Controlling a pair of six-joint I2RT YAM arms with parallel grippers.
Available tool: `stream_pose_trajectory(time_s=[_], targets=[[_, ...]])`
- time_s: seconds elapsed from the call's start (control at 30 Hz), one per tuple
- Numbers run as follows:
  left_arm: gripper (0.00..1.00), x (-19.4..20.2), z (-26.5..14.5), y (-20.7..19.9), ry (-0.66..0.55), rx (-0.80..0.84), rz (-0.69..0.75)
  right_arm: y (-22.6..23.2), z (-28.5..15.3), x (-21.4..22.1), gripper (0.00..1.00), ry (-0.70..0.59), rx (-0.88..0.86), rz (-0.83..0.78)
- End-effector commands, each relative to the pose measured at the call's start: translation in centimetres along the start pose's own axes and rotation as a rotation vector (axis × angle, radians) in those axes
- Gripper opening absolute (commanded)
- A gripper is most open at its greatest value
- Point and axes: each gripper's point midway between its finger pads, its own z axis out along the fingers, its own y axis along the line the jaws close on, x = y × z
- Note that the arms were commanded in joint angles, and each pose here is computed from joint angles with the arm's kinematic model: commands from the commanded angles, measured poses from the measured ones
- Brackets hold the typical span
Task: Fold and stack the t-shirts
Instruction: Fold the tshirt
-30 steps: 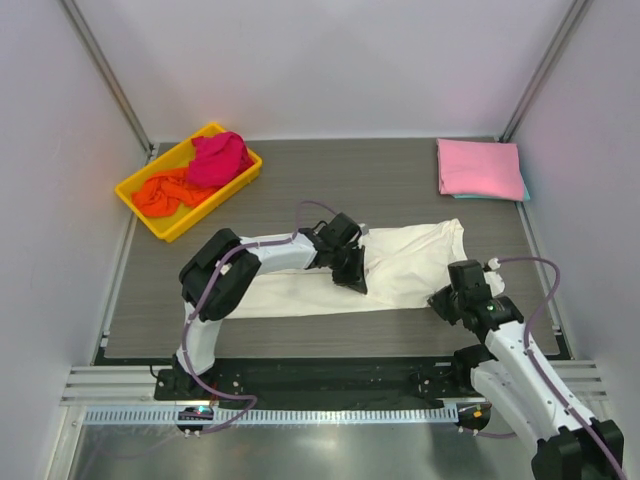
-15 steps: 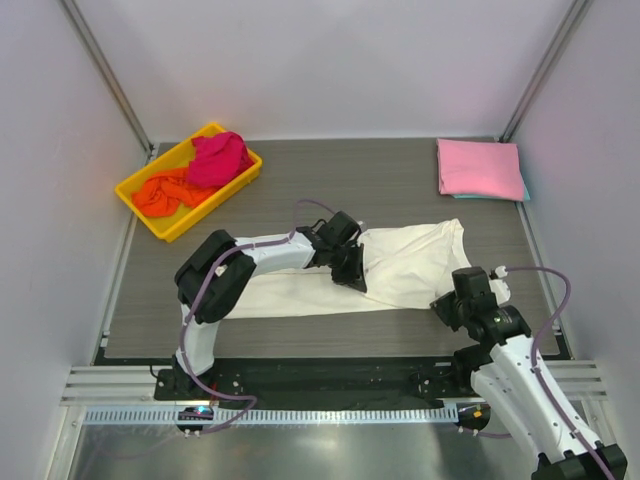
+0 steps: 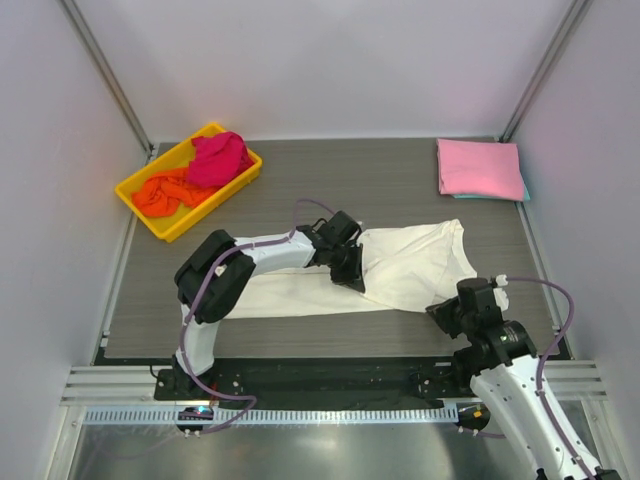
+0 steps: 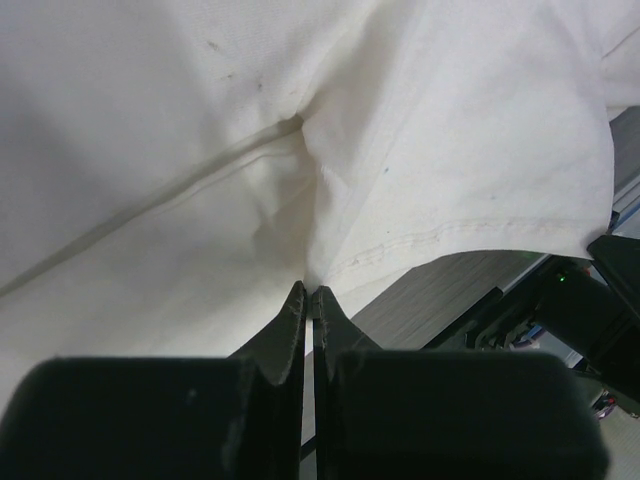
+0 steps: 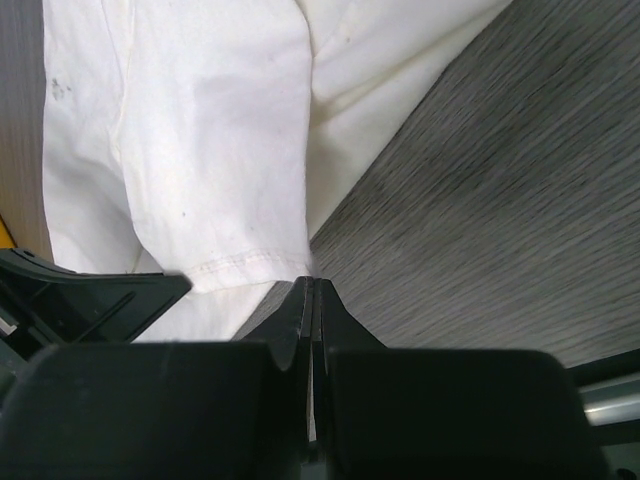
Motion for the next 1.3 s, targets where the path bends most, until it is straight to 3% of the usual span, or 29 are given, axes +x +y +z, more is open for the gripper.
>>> stream_pose_trajectory(time_s=[0.0,0.4,0.8,1.03,1.27], targets=[[0.00,-0.8,-2.1,-2.2,-0.028,0.043,0.022,-0.2,-0.3,0.6,0.01,0.027,-0.006,-0.007],[0.00,-0.1,-1.6,-1.6,-0.008,0.013,-0.012,0.7,-0.6,-1.6,0.01,-0.070,0.007,-0.054],[0.07,-0.3,-0.8,-1.9,0.018,0.007,-0.046,4.8,-0.7,-3.1,0.01,-0.113,-0.085,-0.111],[0.16,-2.1,-0.9,-1.8,-0.014,0.007,-0.089,6.1,-0.3,-3.9,0.01,-0.137,-0.087,-0.137],[0.11,-4.0,-1.1,-1.5,-0.034,0.023,-0.149,7.9,0.3,-5.6,0.01,-0.199,-0.076,-0.171]])
